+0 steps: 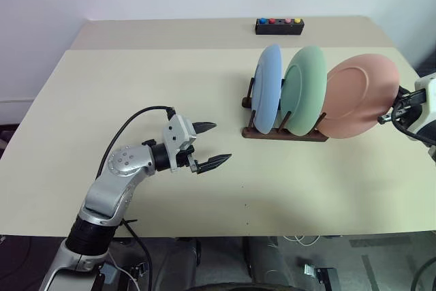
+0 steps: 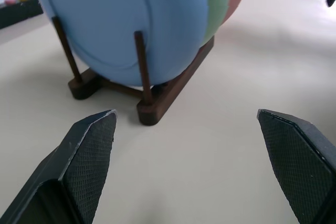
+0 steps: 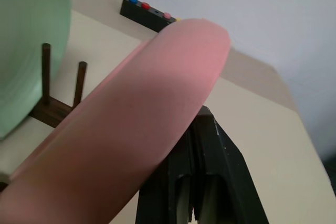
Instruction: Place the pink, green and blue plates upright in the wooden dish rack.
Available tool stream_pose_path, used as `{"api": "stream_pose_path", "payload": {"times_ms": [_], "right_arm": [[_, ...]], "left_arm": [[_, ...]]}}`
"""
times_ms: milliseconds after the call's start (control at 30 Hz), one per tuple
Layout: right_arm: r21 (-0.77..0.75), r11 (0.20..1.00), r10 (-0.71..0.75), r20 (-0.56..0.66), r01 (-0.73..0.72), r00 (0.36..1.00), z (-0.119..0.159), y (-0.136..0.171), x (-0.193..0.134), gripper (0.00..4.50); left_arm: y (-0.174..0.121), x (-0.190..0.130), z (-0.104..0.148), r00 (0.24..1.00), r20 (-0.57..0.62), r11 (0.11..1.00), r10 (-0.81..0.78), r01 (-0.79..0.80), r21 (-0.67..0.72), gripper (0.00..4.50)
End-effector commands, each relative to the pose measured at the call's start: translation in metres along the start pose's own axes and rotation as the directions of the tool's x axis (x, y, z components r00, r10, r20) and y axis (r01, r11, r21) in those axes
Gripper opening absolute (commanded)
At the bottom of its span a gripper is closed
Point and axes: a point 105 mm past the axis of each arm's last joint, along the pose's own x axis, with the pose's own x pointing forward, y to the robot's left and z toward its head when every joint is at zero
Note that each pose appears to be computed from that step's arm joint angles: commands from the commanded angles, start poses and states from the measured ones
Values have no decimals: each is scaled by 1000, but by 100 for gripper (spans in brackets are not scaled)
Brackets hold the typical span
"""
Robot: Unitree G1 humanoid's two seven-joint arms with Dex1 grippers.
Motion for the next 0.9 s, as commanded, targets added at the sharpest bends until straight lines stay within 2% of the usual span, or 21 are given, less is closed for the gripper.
{"api": "stream_pose_path", "payload": {"times_ms": [33,233,633,767,900], "right_arm": [[-35,999,38,82,-35,996,24,6,-5,1],[-64,991,127,96,-121,987,32,25,-10,1],[-66,991,123,73,-118,990,29,25,-13,1],[-76,997,26,11,-25,1000,14,4,-14,1],[-34,999,35,-37,-36,999,-13,0,-26,1]], "left_arm": [[-3,-3,10,1000,28,999,-11,10,40,443],[-3,0,9,999,25,999,-19,18,39,443],[-4,3,8,999,22,999,-28,27,34,443],[-2,3,6,1000,15,999,-10,9,39,443],[17,-4,-4,995,-20,994,97,-96,44,443]]}}
